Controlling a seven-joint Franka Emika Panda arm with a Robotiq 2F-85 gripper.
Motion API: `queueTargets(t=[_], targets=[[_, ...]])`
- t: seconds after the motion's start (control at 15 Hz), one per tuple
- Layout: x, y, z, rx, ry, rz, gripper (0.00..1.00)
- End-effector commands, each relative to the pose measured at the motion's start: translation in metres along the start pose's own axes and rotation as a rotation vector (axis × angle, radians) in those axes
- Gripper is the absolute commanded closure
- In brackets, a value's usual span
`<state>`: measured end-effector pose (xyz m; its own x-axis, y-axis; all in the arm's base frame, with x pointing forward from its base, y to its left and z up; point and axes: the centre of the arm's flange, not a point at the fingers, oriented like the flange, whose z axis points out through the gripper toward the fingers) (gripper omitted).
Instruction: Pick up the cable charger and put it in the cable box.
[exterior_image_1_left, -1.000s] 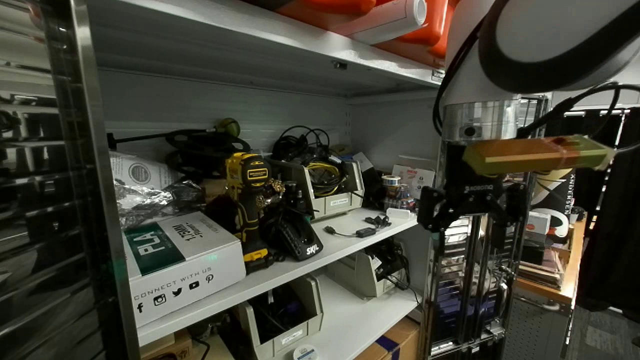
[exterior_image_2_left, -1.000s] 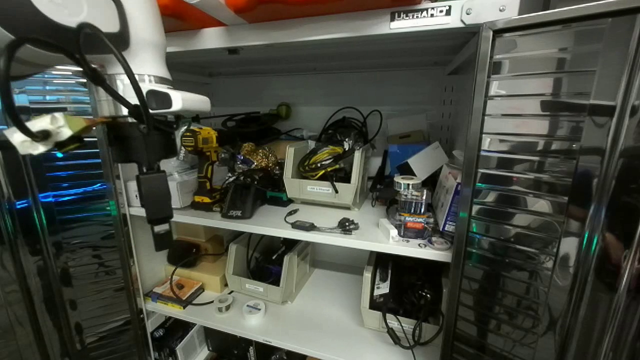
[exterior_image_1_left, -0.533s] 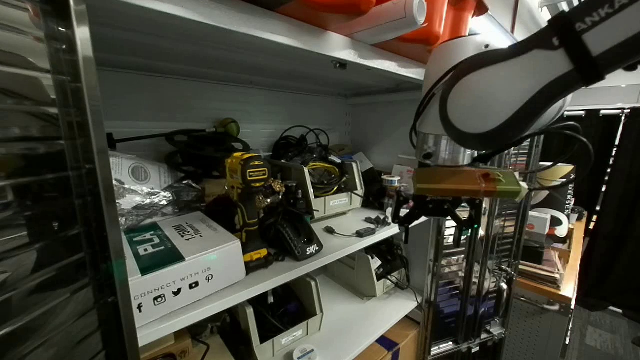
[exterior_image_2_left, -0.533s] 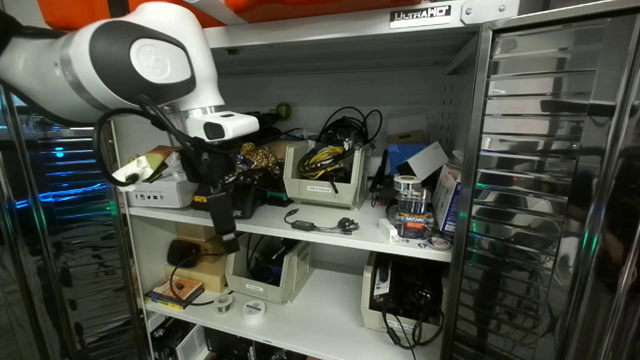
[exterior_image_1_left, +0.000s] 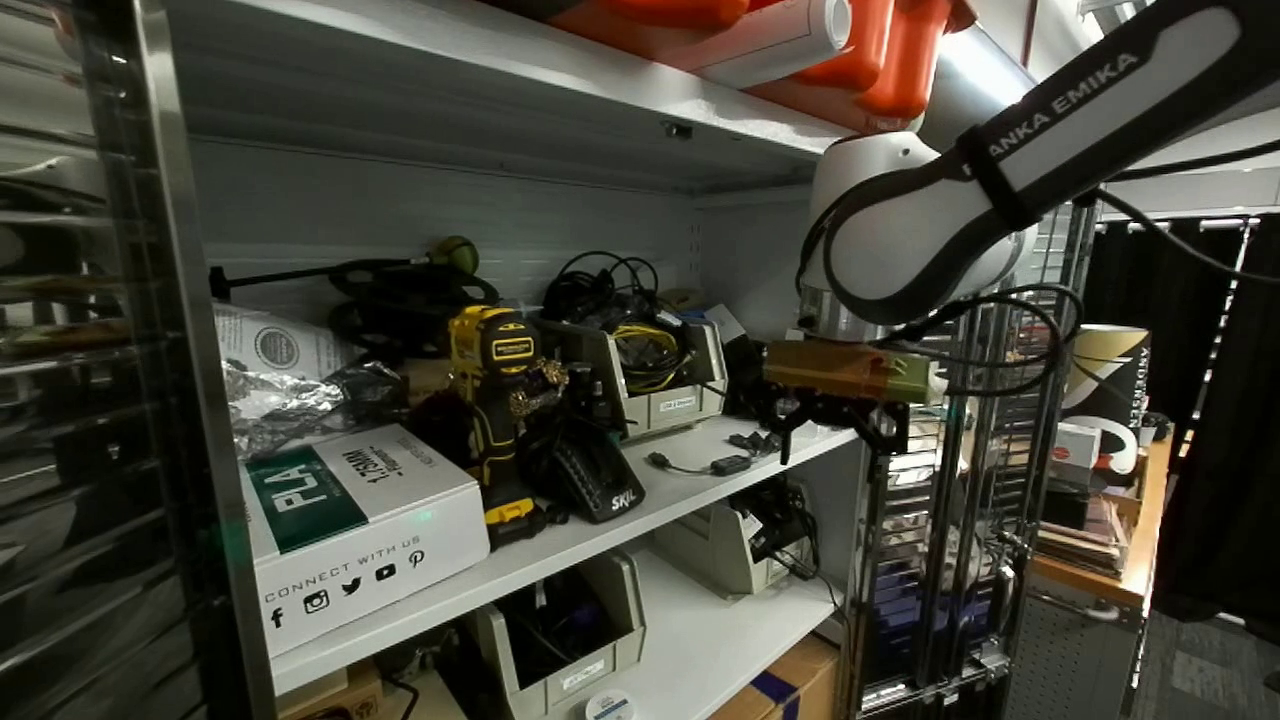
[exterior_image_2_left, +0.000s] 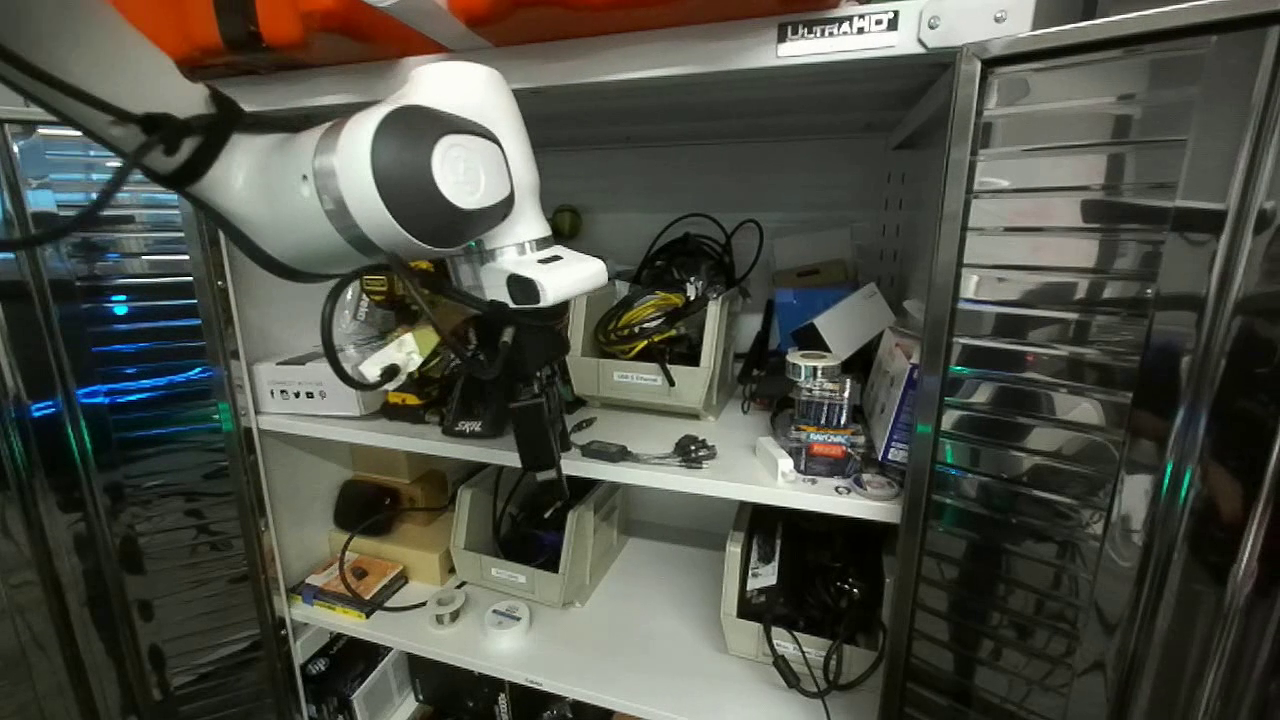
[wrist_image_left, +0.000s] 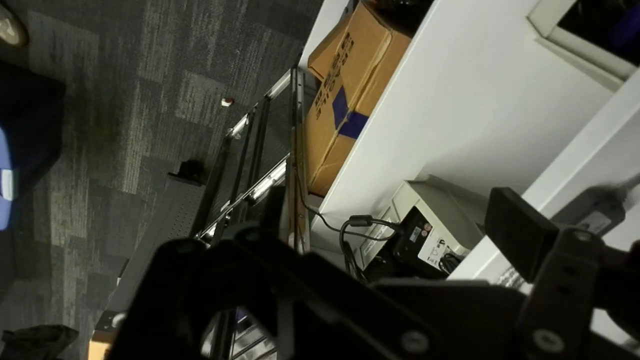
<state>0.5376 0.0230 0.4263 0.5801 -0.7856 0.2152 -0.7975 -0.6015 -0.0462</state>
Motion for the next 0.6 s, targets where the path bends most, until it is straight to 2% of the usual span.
queueTargets(t=[0.0, 0.53], targets=[[0.025, -0.044, 0.007, 0.072, 0.012, 0.143, 0.00], [0.027, -0.108, 0.017, 0.119, 0.071, 0.299, 0.00]])
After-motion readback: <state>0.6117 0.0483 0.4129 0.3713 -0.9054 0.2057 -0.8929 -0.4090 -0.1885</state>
